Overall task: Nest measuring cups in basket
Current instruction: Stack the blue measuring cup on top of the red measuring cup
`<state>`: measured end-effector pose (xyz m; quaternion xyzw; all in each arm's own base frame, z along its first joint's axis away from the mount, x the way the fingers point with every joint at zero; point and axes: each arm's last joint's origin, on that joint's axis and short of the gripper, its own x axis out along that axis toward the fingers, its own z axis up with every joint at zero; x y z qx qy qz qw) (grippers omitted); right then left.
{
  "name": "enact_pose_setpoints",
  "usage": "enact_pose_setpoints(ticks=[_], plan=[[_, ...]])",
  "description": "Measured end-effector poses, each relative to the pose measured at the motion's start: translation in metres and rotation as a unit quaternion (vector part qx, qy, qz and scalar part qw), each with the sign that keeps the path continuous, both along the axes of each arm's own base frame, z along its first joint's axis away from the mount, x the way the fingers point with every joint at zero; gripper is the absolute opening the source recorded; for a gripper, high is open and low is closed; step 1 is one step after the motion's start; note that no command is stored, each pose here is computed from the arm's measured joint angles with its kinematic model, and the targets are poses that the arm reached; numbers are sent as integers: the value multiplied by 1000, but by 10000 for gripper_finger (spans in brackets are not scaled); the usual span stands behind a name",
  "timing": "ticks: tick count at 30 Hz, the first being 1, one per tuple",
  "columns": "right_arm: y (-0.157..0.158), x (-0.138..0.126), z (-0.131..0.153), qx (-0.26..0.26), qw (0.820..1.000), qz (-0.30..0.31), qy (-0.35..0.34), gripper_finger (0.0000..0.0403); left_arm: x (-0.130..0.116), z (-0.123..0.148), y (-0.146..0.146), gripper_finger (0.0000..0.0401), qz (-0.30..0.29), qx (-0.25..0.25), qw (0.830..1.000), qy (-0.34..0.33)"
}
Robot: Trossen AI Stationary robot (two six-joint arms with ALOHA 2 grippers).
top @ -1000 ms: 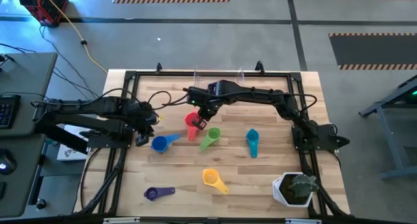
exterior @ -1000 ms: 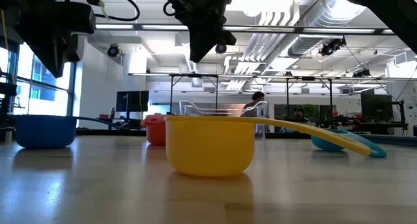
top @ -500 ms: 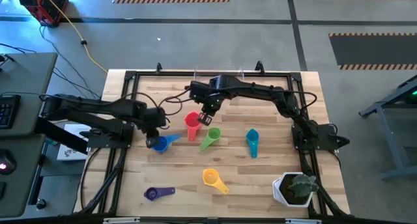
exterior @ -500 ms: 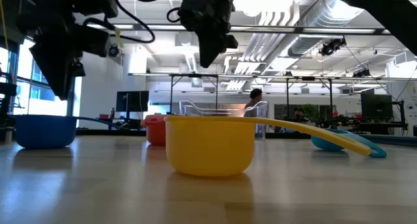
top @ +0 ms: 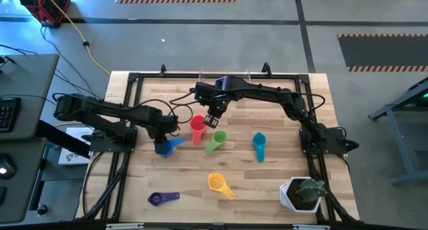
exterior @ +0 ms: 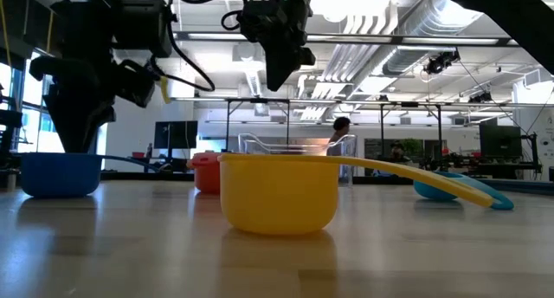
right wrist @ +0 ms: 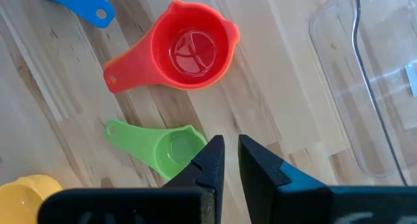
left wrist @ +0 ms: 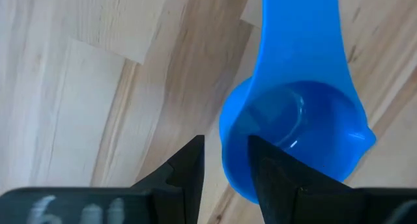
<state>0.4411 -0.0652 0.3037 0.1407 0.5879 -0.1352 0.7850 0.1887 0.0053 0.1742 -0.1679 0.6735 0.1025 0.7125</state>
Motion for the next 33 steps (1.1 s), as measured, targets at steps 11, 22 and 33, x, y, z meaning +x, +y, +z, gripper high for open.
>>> enact_pose_setpoints(ticks=[11,22,33], plan=[[0,0,0,-1,1000,0,0,37,5,-11,0,45,-13,3,1000,28],[-2,-6,3,-1,1000,-6,16,37,13,-5,1,5,-45,12,999,-7],[-11,-33,52,-26,996,-69,-42,37,42,41,3,3,-146,62,983,-96]])
